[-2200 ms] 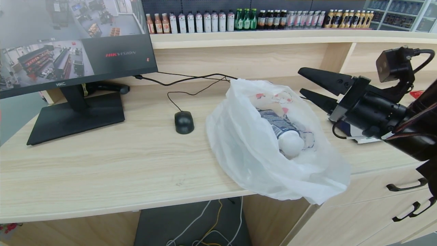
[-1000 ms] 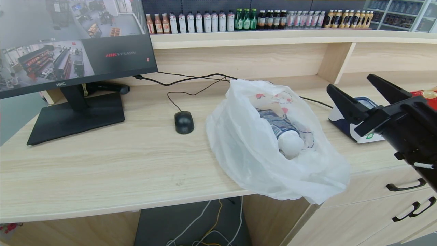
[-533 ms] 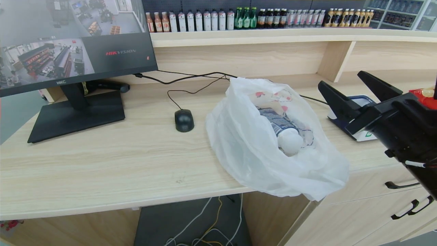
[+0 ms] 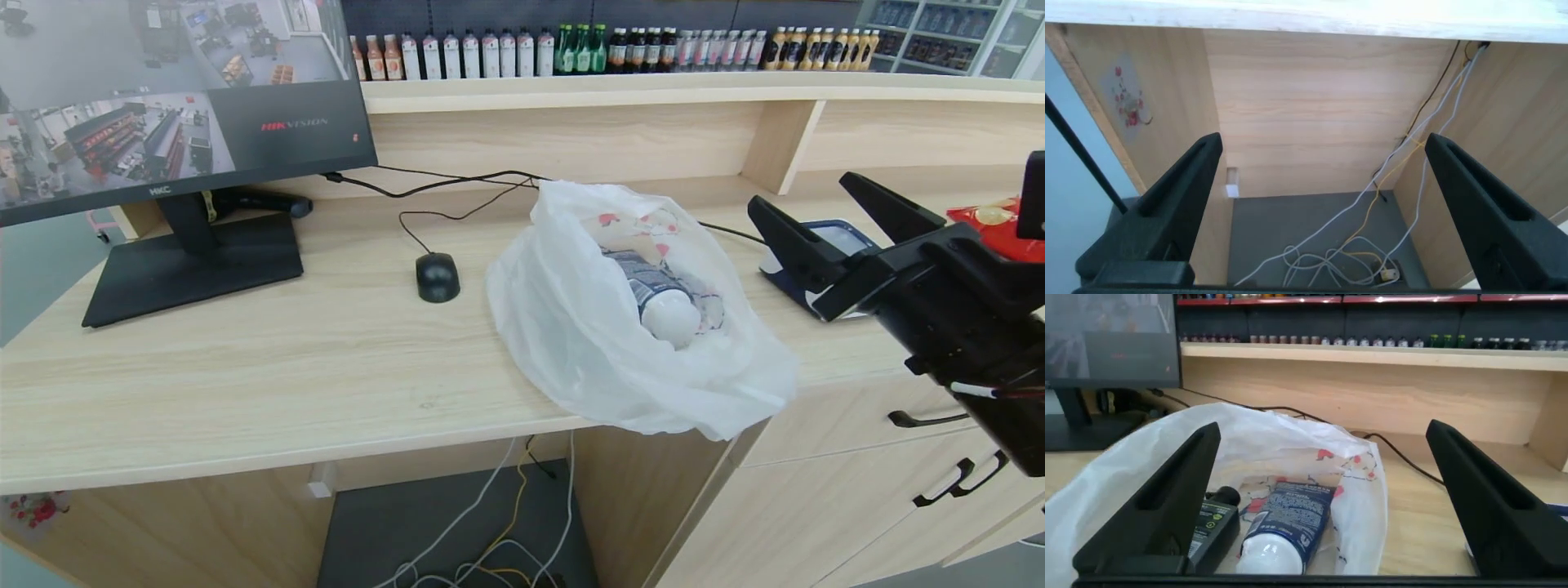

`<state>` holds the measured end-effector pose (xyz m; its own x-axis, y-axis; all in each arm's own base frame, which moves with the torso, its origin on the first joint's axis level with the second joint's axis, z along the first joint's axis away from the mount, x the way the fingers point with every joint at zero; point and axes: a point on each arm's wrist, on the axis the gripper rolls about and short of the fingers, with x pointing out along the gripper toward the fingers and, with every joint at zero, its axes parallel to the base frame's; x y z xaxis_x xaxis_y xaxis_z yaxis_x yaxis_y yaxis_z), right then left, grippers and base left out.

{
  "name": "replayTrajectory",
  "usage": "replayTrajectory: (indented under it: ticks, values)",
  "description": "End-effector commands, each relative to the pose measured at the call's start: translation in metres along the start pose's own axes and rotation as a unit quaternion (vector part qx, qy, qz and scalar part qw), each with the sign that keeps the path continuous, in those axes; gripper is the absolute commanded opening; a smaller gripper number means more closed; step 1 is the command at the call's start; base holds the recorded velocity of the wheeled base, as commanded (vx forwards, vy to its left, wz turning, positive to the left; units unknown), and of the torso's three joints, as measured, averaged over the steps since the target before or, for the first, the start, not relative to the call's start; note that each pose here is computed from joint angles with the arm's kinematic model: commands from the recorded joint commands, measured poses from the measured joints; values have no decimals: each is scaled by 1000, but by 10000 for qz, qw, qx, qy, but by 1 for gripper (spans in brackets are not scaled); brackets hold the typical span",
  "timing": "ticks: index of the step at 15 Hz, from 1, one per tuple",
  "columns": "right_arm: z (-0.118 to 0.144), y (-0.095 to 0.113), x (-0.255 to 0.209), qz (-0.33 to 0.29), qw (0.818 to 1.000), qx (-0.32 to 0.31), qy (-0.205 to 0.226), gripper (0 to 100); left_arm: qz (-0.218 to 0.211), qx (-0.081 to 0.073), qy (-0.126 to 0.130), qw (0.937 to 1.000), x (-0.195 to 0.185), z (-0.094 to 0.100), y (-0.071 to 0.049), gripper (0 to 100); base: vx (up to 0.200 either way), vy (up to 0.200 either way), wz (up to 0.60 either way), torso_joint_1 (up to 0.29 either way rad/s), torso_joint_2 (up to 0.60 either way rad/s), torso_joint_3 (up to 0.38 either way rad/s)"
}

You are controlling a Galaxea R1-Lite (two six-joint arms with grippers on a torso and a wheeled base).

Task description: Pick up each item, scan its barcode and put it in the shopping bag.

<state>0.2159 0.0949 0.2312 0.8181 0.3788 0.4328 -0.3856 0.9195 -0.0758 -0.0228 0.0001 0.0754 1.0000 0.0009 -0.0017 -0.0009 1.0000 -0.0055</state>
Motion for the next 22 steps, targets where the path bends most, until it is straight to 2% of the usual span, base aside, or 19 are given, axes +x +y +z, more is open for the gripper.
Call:
replayTrajectory:
  ticks: [1, 9, 12, 22]
  values:
    - [-2, 1, 1, 6, 10000, -27, 21, 100, 3, -3, -1, 10000, 0, 0, 0, 100, 0, -200, 0, 7, 2, 7]
    - [8, -5, -11, -148, 9997, -127, -127, 100, 3, -11, -1, 10000, 0, 0, 0, 100, 0, -200, 0, 5, 3, 3]
    - [6, -8, -16, -187, 9997, -162, -54, 100, 3, -11, -1, 10000, 0, 0, 0, 100, 0, -200, 600, -1, 5, -1]
    - [14, -10, -27, -220, 9995, -183, -135, 100, 3, -18, -1, 10000, 0, 0, 0, 100, 0, -200, 0, 3, 2, 3]
